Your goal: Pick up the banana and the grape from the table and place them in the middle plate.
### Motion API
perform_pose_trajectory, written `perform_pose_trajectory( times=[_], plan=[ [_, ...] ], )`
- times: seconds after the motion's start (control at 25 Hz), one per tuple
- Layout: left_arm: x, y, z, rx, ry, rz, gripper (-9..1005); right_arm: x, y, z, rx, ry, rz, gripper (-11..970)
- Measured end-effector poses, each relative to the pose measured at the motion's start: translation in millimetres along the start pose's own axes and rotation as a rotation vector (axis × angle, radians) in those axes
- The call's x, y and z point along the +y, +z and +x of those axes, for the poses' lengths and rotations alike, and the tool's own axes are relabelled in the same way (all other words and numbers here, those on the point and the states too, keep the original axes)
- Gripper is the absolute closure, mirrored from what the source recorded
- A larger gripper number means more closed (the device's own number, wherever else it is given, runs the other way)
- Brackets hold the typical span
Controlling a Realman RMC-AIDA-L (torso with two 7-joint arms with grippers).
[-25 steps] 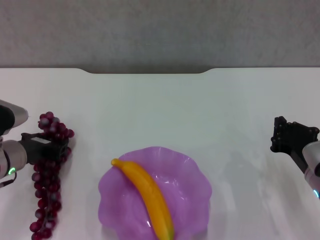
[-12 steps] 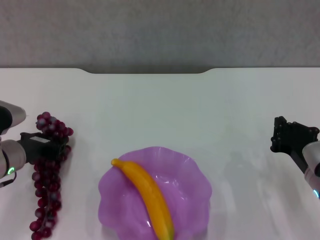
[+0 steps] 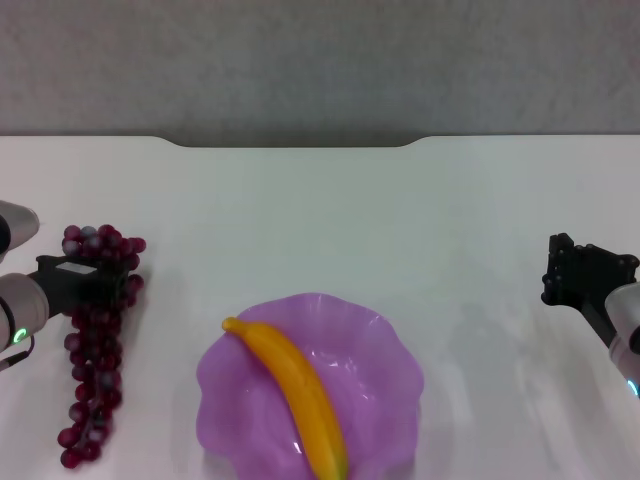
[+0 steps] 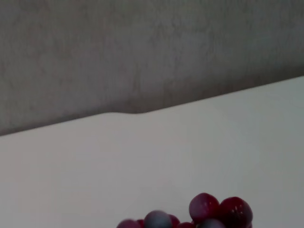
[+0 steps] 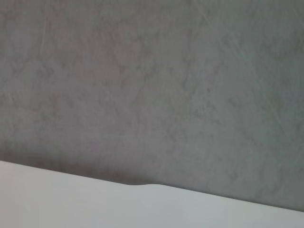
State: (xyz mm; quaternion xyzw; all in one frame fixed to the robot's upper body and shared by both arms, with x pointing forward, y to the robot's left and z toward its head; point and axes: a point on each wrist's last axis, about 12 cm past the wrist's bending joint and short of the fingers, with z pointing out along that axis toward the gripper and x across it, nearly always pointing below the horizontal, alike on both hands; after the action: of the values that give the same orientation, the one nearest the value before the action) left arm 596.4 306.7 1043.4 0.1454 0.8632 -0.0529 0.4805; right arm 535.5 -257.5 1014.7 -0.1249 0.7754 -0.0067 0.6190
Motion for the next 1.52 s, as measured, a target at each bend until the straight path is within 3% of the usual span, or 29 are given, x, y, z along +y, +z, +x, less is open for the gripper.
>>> perform_pose_trajectory(
  times=[0.56,0.84,1.28,1.52],
  plan=[
    [2.6,-3,-3,-0.057,-0.037,-0.009,701,-0.7,0,1,0.003,-0.001,0.002,933],
    [-1.2,-6,-20,-0.143,-0.054,0.045,702,-1.4,-1,2,0.006,-0.002,0.003,933],
    [6.0,-39,-52,-0.336,-0.055,0.076,699,-2.3,-1,6,0.032,-0.005,0.000,933],
    [5.1,-68,-69,-0.435,-0.049,0.102,697,-3.2,-1,7,0.036,-0.007,0.002,933]
  ],
)
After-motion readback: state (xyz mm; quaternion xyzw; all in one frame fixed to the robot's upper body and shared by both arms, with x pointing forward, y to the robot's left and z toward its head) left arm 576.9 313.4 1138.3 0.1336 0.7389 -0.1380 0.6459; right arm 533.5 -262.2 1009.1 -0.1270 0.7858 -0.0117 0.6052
